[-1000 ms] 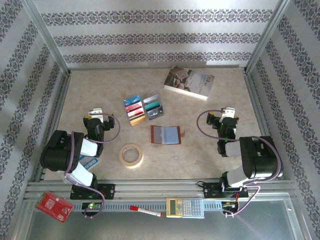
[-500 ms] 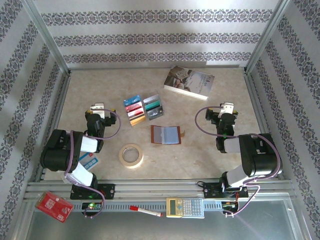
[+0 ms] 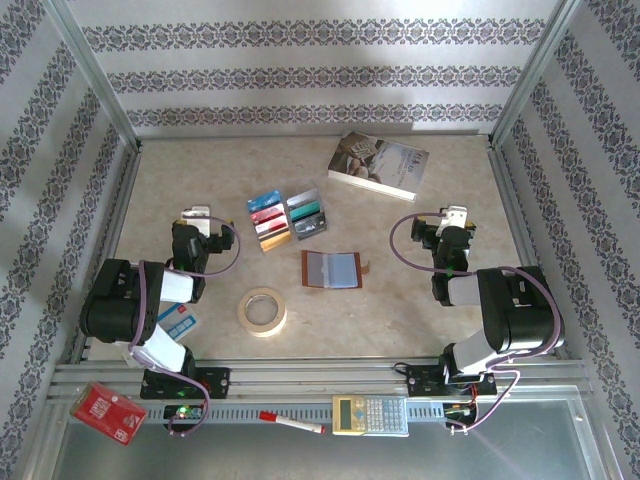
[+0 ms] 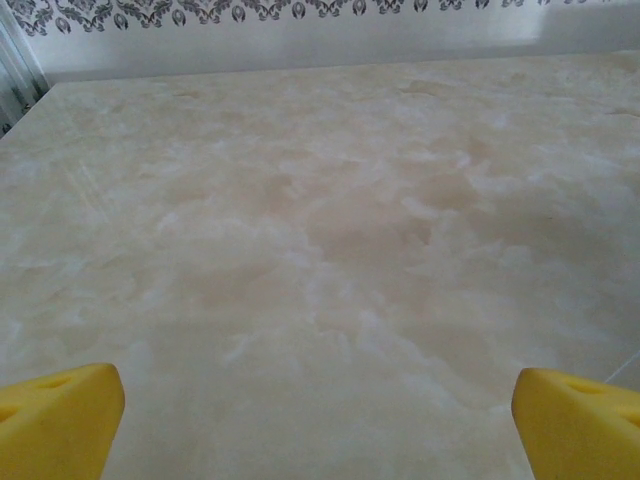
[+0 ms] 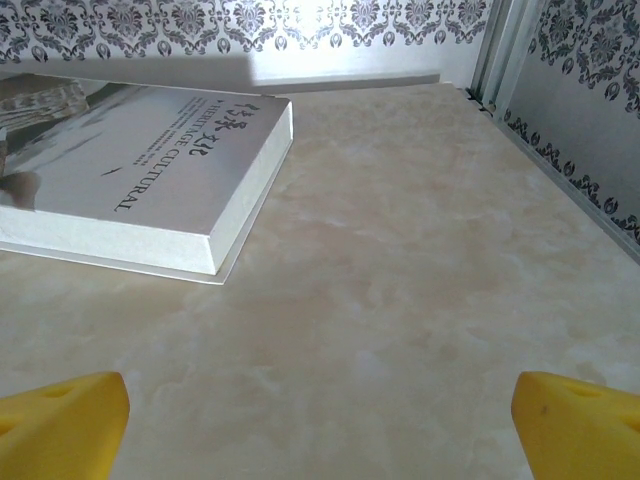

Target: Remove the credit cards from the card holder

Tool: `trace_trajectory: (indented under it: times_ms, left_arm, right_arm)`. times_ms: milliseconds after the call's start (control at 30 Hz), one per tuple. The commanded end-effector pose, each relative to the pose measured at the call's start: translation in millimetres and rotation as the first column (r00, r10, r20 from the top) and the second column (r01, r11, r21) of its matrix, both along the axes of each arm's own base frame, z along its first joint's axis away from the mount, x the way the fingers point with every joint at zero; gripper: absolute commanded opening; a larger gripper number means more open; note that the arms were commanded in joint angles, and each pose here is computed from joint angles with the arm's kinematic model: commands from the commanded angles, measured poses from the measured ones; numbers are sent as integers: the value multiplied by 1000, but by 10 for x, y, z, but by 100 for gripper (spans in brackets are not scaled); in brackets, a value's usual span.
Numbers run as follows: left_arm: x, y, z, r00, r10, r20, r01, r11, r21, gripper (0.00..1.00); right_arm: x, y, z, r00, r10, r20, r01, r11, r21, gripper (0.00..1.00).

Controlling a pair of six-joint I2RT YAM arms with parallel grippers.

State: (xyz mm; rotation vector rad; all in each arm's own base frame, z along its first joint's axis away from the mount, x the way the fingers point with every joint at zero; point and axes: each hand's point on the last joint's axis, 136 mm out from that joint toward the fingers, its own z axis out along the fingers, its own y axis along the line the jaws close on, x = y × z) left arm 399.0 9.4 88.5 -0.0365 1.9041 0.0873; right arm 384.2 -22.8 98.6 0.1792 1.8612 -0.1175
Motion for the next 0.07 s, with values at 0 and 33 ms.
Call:
trace_trajectory:
  times_ms: [0,33]
  left_arm:
    - [20,32,-16,1000,6,-12,-6,1000,-15,100]
    - [20,31,-13,1000,5,-11,-6,1000,-15,100]
  right_arm:
    - [42,12,40,1000,-5,13,5,1000,-16,98]
    - [42,12,42,1000,-5,13,5,1000,-16,98]
